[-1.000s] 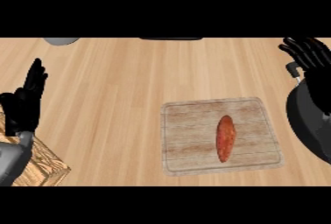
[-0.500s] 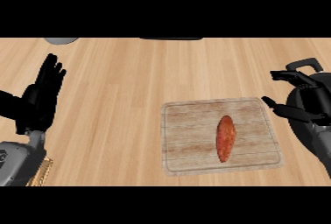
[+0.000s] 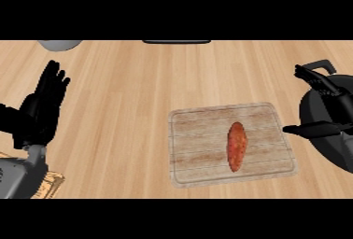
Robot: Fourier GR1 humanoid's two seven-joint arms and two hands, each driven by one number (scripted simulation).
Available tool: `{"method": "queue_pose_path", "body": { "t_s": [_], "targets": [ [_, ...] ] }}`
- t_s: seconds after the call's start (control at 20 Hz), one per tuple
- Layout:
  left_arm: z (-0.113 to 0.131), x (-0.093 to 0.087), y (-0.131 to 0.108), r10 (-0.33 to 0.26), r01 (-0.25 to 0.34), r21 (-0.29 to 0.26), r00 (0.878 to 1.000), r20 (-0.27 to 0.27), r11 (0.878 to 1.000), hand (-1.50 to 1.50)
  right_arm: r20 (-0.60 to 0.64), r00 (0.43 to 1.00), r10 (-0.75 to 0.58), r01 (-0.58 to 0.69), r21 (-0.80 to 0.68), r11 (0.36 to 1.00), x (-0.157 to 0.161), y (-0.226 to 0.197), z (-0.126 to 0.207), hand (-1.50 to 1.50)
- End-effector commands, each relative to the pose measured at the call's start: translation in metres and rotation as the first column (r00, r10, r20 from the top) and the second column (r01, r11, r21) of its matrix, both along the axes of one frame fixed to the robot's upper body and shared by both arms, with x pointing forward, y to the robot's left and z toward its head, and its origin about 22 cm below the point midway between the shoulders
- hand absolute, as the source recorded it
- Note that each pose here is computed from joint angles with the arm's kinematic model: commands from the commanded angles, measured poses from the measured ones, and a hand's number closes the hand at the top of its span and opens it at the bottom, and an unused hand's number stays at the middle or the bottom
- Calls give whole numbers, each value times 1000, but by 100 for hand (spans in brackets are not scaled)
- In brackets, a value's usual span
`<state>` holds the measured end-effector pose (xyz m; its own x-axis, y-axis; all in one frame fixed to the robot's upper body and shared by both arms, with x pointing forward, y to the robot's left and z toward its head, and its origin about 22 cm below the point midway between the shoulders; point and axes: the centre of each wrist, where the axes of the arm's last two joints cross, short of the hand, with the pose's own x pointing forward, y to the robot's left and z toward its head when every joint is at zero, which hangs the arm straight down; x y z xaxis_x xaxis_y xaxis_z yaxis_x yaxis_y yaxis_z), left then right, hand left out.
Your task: Pick the sweet potato from the cutting board and place it in the pot
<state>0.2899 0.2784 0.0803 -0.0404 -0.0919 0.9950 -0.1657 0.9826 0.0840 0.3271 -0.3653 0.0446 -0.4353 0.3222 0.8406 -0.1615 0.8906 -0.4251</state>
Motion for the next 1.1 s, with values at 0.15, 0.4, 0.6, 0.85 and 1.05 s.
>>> {"method": "queue_pose_path", "body": {
  "t_s": [0.15,0.4,0.6,0.85,1.05],
  "targets": [
    [7,-7,-3,6,-6,-7,1000,2,1000,0,-251,958,141,-220,-324,920,7,17,54,-150],
    [-1,-8,12,-3,3,0,1000,-1,1000,0,-360,920,156,-336,-517,787,7,62,75,-150],
    [-3,-3,-15,44,-45,-16,999,-19,999,0,-448,878,168,-421,-555,718,-8,94,71,-150],
    [-5,-8,-10,4,-4,0,1000,-9,1000,0,-489,862,132,-426,-558,712,-21,111,69,-150],
    [12,-14,-3,13,-13,-15,1000,-8,1000,0,-487,866,112,-402,-546,735,-26,130,73,-150]
  ]
}}
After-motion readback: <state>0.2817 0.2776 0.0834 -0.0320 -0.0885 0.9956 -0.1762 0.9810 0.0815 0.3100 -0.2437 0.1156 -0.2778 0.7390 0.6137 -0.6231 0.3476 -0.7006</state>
